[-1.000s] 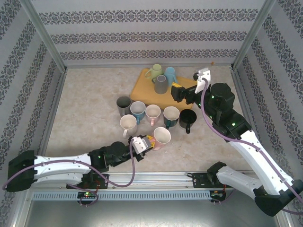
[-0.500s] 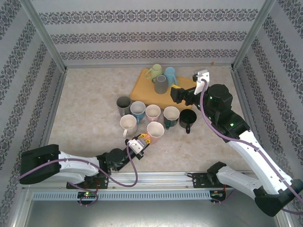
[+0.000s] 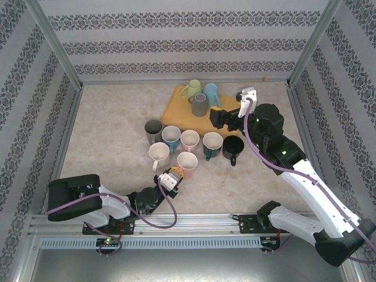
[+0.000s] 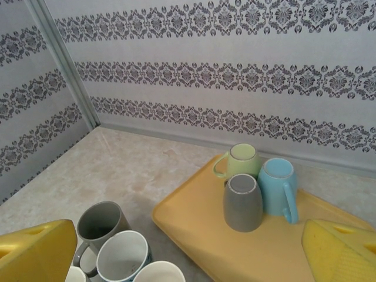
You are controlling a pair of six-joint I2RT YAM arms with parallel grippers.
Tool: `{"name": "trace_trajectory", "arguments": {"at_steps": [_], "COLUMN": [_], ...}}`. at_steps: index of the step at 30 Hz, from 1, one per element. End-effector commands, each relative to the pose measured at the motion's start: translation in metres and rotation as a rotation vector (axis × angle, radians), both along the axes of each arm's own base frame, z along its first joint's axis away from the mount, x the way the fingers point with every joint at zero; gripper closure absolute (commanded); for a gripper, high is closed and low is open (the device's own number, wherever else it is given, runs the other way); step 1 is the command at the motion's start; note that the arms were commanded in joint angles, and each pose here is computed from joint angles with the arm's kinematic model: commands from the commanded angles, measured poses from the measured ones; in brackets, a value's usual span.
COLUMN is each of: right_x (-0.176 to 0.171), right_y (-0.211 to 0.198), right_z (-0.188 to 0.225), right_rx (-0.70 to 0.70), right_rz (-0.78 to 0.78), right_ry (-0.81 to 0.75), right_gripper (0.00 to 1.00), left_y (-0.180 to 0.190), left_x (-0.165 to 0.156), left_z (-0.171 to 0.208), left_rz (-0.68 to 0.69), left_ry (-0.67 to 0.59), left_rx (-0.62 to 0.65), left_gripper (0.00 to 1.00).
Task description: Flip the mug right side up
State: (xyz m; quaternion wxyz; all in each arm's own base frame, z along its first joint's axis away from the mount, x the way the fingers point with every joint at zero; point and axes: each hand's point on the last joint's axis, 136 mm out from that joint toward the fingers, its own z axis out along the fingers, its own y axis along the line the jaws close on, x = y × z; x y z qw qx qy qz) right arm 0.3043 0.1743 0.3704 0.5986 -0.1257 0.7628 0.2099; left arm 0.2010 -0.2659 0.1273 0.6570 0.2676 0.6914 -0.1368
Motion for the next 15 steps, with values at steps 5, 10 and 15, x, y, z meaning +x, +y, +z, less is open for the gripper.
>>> {"name": "trace_trajectory", "arguments": {"at_steps": [5,10,15], "right_x": [0.005,0.005,0.004], "right_y": [-0.003,-0.003,-0.001], "right_z": [-0.003,-0.005,-0.005], "right_rx": [0.009,0.009,0.009], "right_rz": [-0.019,-0.015,-0.008], "right_ry": [-0.006,-0.005,-0.004], "right_gripper": [0.02,0.02,0.02], "left_y": [0.003,0.012,0.019], "left_x": [0.01,0.014,0.016], "left_z": [0.022,0.008,-0.01], "left_rz": [0.093,0.144,0.186], "left_ry": [-0.004,0.013,0.041], "left_rx": [-0.174,-0.143,-0.118], "left_gripper": [1.0,1.0,0.9]}}
